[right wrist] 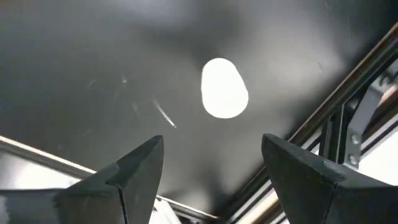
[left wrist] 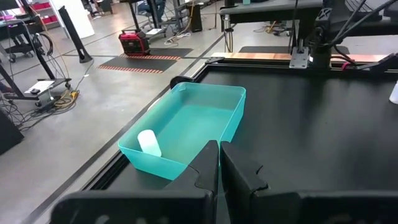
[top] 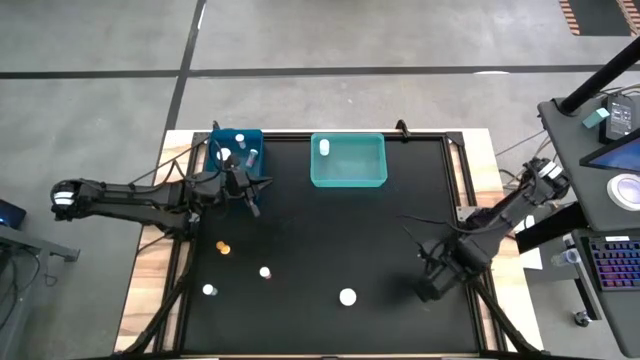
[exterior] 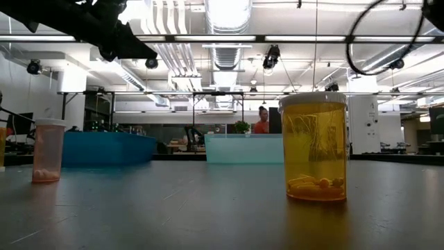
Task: Pick and place medicine bottles into bin by pill shape (circle, oval)
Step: Put the white capsule bottle into the blue bin
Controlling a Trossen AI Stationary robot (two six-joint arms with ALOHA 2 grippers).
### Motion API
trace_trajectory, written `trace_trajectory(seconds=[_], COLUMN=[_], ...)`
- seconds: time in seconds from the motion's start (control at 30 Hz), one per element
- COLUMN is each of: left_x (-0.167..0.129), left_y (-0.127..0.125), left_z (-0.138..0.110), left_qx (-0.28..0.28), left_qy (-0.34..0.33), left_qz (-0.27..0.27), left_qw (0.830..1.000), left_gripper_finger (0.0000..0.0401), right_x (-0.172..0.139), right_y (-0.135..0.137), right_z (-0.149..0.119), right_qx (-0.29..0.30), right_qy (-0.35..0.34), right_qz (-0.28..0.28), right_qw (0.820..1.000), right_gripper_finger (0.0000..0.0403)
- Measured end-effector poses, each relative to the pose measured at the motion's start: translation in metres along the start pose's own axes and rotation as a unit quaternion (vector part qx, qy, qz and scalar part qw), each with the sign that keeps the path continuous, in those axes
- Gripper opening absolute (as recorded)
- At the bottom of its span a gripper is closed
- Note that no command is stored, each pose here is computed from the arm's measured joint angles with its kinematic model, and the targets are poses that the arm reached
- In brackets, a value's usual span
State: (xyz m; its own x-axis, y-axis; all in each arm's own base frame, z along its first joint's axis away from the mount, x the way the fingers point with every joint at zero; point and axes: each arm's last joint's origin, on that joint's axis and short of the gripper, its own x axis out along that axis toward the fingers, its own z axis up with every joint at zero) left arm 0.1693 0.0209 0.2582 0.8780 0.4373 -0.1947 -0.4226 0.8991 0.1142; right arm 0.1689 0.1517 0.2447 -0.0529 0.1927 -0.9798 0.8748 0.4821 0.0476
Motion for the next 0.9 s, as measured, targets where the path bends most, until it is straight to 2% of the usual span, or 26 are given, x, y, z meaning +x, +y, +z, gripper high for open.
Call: trace_trajectory(seconds=[0.13, 0.3, 0.5, 0.9], left_x=[0.000, 0.000, 0.000, 0.000], left_y=[0.000, 0.000, 0.000, 0.000], left_z=[0.000, 0.000, 0.000, 0.000], left_qx=[0.000, 0.000, 0.000, 0.000], left_qy=[0.000, 0.000, 0.000, 0.000], left_qz=[0.000, 0.000, 0.001, 0.002], left_qw=[1.000, 1.000, 1.000, 1.000], left_gripper_finger=[0.0000, 0.0000, 0.0000, 0.0000], right_x=[0.017, 0.037, 0.053, 0.058], right_y=[-0.011, -0.011, -0.017, -0.015], right_z=[-0.002, 0.002, 0.006, 0.009], right_qx=[0.016, 0.013, 0.031, 0.034], right_qy=[0.005, 0.014, 0.006, -0.031], right_qz=[0.019, 0.053, 0.029, 0.028], right_qw=[1.000, 0.998, 0.999, 0.999], right_gripper_finger=[0.0262, 0.0262, 0.0262, 0.0258])
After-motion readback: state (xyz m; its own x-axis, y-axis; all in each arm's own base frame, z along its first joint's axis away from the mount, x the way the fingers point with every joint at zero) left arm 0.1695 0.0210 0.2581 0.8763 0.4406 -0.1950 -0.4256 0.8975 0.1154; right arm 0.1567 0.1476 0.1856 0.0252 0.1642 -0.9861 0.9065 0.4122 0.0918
